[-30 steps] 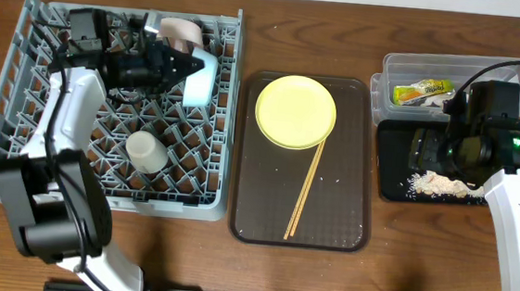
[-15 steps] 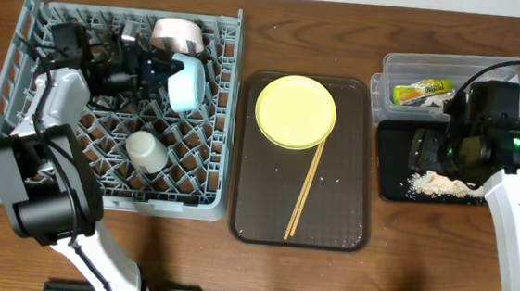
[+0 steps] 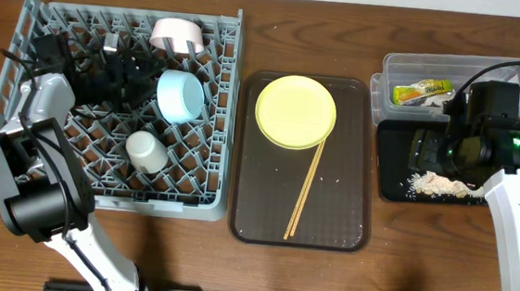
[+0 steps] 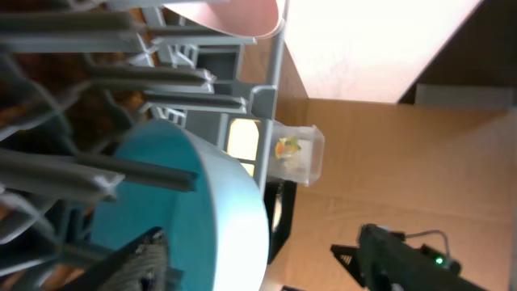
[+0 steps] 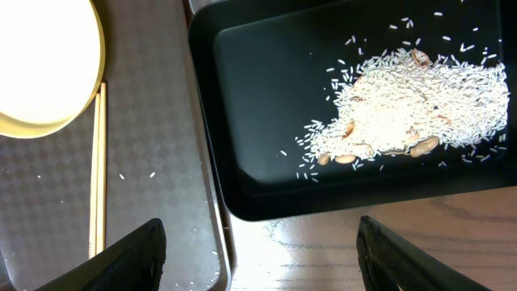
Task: Sort waste into correct bins and load items into the dishwasher rack
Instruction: 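Carry the blue bowl into the dish rack and release it, then move the left gripper back over the brown tray toward the chopsticks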
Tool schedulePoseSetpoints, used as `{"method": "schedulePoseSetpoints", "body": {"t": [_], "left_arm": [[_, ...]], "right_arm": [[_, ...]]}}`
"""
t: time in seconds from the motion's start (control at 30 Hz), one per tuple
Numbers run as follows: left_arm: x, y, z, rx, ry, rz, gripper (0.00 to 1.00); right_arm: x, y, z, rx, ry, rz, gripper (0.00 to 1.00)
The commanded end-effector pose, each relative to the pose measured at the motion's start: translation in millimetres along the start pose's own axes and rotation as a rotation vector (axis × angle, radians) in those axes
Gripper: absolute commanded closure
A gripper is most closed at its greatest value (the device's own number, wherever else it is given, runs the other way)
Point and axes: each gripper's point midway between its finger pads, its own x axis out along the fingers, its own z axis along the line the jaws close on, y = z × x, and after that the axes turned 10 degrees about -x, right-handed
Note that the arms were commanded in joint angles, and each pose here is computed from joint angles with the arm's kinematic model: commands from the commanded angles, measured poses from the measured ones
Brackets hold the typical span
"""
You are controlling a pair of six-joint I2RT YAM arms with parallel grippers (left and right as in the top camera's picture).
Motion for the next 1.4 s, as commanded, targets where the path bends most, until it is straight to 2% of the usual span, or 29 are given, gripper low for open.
{"method": "schedulePoseSetpoints", "body": {"t": [0.0,0.17,0.33,0.5,0.6,0.83,0.93,1.17,1.37], "left_arm": [[-9,-6,3,0.019,-0.043,-0.047,0.19],[-30,-17,-5,0.103,-0.188,-0.185,0.15],[-54,-14,-41,0.226,-0.269,-0.313,0.12],[-64,9,-83,0.34,-0.302,-0.381,0.11],[-57,30,-90,0.381,-0.389,-0.392,0.1],[-7,86,-66,0.439,-0.67,-0.282,0.09],[21,116,-57,0.522,-0.783,-0.21,0.1],[80,179,-52,0.76,-0.879,-0.09,0.1],[124,225,-22,0.842,-0.913,0.075,0.1]], "right_arm": [[-4,-2,-2,0.013,0.002,-0.015,0.26],[-4,-1,-2,0.013,0.002,-0.01,0.26],[-4,-2,-2,0.013,0.002,-0.012,0.26],[-4,-2,-2,0.013,0.003,-0.015,0.25],[-4,-4,-2,0.012,0.002,-0.019,0.25],[-4,-5,-2,0.012,0.002,-0.026,0.24],[-4,-5,-2,0.012,0.002,-0.026,0.24],[-4,-5,-2,0.012,0.002,-0.027,0.24],[-4,-5,-2,0.012,0.002,-0.026,0.24]]}}
